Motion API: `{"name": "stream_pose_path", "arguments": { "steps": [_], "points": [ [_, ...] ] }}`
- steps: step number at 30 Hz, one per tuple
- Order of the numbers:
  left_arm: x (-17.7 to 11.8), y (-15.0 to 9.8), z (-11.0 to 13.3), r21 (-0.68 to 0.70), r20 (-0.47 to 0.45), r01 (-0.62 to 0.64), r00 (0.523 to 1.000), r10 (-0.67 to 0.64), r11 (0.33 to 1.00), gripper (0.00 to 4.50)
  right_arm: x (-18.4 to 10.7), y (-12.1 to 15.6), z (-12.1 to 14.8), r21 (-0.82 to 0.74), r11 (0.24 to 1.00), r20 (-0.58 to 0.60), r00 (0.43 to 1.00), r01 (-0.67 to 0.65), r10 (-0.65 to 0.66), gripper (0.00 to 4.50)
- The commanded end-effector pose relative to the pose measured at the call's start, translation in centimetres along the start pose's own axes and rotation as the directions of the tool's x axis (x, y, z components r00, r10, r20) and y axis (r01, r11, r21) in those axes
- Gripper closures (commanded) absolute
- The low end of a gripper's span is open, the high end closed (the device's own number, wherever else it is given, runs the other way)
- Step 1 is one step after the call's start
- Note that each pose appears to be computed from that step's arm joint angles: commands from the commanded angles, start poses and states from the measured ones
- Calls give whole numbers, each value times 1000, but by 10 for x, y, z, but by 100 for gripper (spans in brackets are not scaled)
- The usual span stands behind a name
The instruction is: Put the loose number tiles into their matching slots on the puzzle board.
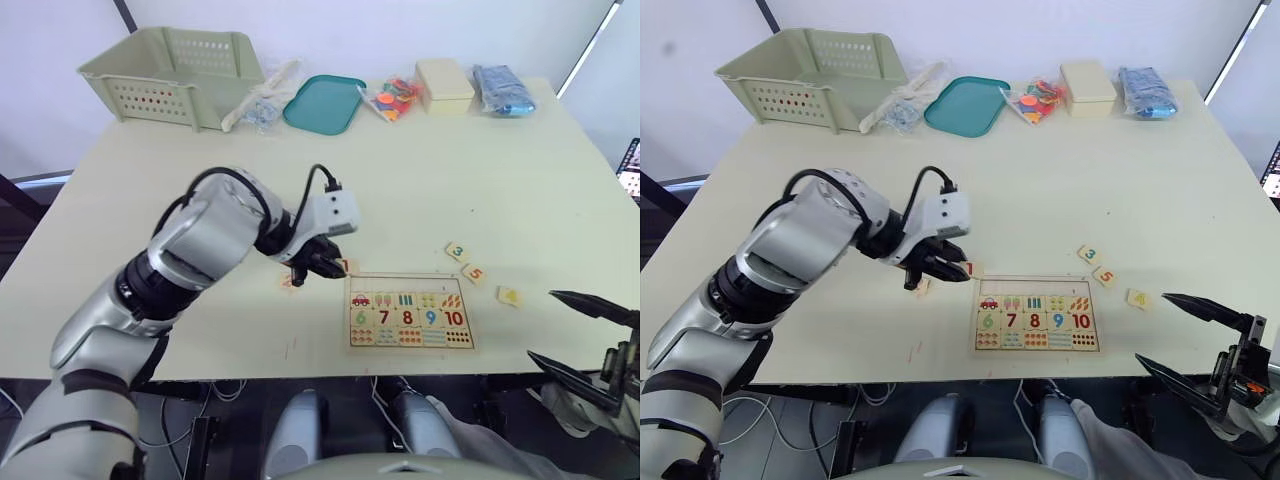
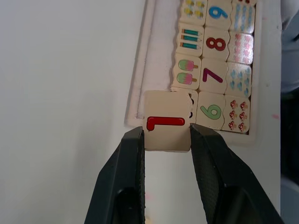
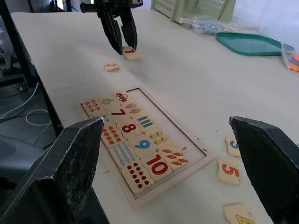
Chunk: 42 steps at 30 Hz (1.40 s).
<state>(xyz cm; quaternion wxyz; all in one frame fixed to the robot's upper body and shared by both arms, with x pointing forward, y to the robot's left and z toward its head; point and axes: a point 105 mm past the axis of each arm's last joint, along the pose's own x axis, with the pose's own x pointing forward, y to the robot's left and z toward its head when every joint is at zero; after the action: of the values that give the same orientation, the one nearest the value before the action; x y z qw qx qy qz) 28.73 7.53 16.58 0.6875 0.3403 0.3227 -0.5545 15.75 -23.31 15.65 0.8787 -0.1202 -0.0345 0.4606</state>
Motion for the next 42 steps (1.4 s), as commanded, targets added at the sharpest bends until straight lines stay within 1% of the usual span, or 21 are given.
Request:
{"name": "stream_pose_path", "arguments": {
  "steps": [1,8,15,29,37,42],
  "points": [
    [12,-3,9,14,-18,-31,999,31,999,357,1,3,7,-29,999,6,1000,-30,31,0],
    [24,-1,10,30,-67,-67,995,69,997,357,-4,7,7,-13,999,-10,999,-34,34,0],
    [31,-1,16,26,-71,-57,996,59,998,357,-5,10,9,-18,999,-16,1000,-27,27,0],
    [43,5,7,29,-91,-70,993,72,997,357,-8,15,6,-11,1000,-20,1000,2,-2,0],
    [48,5,5,33,-87,-77,993,80,996,357,-19,19,3,-4,999,-45,998,53,-53,0],
    [50,5,6,34,-83,-80,993,83,996,357,-23,22,0,-3,997,-38,996,80,-80,0]
  ]
}}
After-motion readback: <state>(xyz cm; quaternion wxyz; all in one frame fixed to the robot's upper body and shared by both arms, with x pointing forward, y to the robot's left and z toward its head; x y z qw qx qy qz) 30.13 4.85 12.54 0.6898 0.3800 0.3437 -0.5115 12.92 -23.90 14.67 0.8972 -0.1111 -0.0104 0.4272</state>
